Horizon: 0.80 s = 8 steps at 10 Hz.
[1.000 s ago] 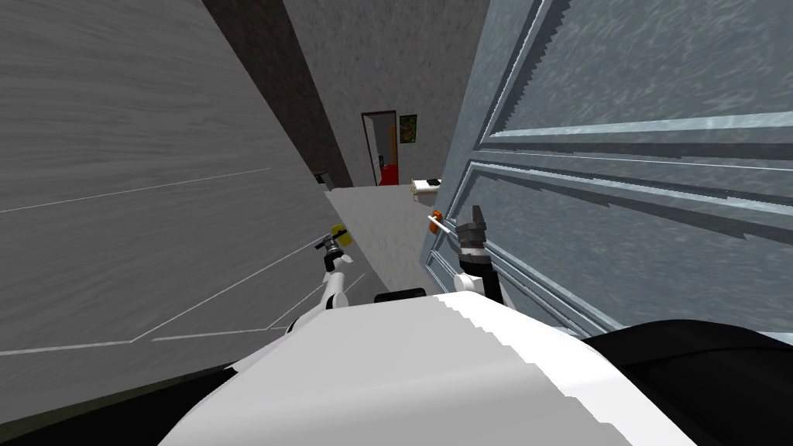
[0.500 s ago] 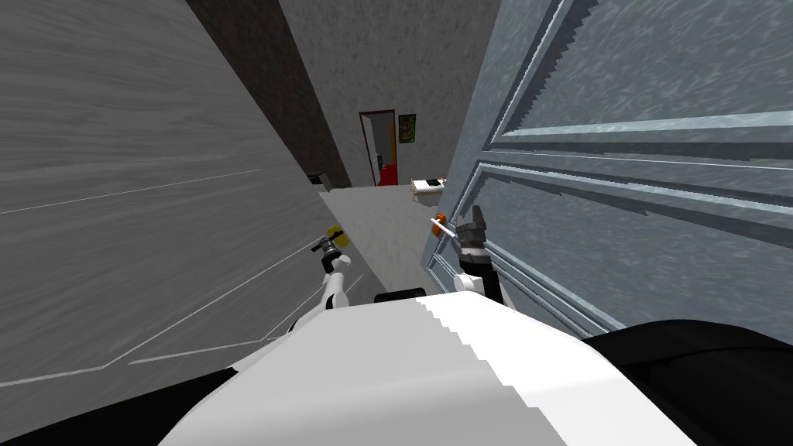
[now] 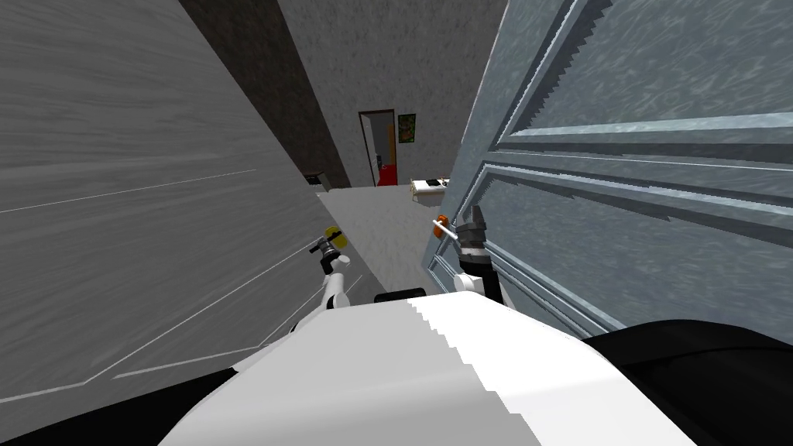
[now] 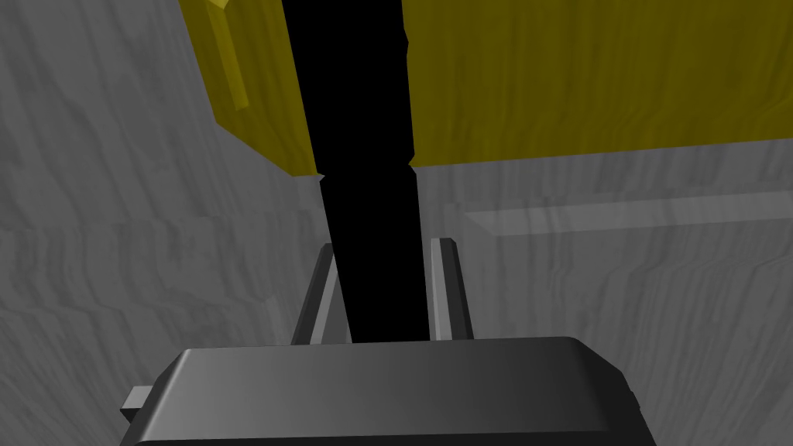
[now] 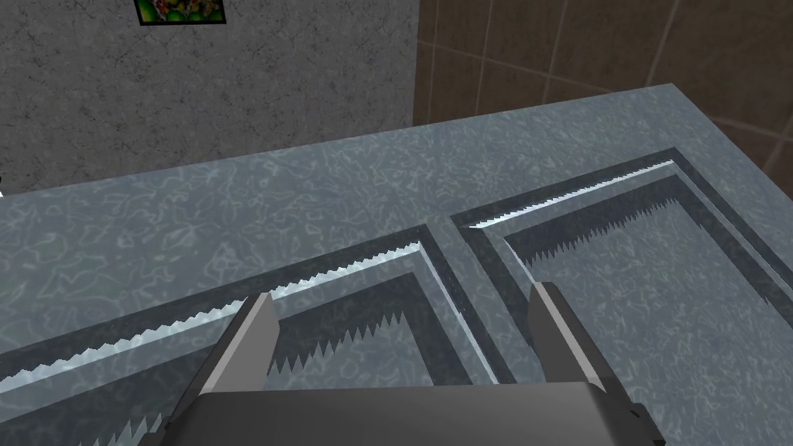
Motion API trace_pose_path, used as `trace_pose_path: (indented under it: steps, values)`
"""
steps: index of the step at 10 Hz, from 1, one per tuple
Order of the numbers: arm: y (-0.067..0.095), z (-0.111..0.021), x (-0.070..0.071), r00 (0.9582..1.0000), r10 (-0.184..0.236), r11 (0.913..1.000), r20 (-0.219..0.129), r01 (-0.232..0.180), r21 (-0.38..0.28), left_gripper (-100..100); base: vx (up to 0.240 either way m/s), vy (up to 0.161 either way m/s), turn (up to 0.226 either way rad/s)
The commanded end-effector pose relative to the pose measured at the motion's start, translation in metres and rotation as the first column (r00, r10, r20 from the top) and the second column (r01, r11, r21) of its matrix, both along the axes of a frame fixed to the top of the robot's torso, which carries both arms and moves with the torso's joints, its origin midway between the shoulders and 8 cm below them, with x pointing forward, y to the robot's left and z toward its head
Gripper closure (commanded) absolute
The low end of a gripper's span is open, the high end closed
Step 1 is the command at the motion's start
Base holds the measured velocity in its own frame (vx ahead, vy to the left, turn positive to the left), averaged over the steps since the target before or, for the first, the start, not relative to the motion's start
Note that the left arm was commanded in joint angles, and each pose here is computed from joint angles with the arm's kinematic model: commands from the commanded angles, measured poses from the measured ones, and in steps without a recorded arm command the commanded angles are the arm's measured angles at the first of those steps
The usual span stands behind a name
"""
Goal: Push the door open
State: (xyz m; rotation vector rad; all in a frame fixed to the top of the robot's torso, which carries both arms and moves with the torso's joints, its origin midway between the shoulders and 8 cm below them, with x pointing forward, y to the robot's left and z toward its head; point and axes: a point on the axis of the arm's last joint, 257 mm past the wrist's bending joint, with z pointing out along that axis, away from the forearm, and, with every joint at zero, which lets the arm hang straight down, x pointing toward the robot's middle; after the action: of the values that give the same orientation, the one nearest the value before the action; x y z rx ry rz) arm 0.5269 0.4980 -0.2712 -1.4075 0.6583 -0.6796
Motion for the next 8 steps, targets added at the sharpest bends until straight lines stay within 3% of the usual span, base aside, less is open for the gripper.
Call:
trace_pose_path:
  steps: [1,3,6,8]
  values:
    - [0.024,0.011,-0.011,0.9985,0.053,0.9983,0.015,-0.054,0.022,100,0.068,0.016,-0.032]
    - [0.031,0.009,-0.018,0.9962,0.086,0.9961,0.014,-0.086,0.017,100,0.097,0.03,-0.033]
    - [0.031,0.009,-0.018,0.9962,0.086,0.9961,0.014,-0.086,0.017,100,0.032,0.023,0.009]
    - [0.039,0.005,-0.029,0.9912,0.132,0.9912,0.009,-0.132,0.008,100,0.078,0.014,-0.058]
